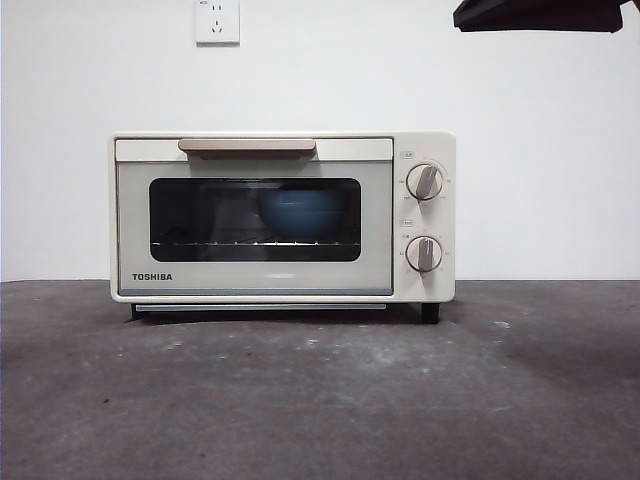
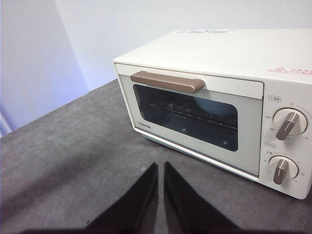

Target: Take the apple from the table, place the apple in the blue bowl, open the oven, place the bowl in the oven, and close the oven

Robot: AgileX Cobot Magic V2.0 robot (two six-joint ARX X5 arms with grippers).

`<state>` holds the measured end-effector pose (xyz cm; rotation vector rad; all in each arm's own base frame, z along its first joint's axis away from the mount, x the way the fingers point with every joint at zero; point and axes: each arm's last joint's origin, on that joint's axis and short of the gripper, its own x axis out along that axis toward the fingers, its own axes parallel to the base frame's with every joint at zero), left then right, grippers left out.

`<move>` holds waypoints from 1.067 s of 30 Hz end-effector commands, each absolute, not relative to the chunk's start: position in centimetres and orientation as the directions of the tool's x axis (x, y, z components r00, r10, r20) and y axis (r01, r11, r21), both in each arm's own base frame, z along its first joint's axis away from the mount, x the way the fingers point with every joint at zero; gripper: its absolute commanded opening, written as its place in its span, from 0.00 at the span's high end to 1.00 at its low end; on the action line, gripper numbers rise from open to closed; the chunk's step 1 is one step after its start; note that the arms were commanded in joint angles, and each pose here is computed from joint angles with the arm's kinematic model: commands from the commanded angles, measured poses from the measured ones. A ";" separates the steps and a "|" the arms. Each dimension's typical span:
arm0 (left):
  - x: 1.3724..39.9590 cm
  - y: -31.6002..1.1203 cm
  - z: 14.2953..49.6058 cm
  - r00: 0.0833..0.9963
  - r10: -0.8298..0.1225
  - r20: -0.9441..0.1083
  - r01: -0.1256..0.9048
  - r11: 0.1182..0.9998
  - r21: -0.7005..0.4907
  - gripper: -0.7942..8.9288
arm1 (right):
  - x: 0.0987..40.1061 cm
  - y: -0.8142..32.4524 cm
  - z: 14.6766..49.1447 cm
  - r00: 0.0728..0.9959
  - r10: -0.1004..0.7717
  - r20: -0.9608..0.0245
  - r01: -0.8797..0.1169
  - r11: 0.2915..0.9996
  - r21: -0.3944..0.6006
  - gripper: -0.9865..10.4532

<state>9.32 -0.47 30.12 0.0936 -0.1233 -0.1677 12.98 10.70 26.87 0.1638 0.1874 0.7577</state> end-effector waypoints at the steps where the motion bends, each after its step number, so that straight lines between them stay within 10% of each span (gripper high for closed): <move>1: 9.2 0.1 27.9 0.991 -0.042 0.124 0.044 0.999 -0.017 0.91 | 13.0 10.8 27.0 0.710 0.697 -0.101 -0.667 0.712 0.219 0.91; 14: 8.9 0.5 19.8 0.998 0.066 -0.007 -0.066 0.982 -0.176 0.91 | 13.0 10.8 27.0 0.710 0.697 -0.101 -0.667 0.712 0.219 0.91; 32: 9.4 -0.3 15.1 0.977 -0.102 -0.189 0.079 0.988 -0.130 0.91 | 13.0 10.8 27.1 0.711 0.697 -0.095 -0.668 0.711 0.219 0.91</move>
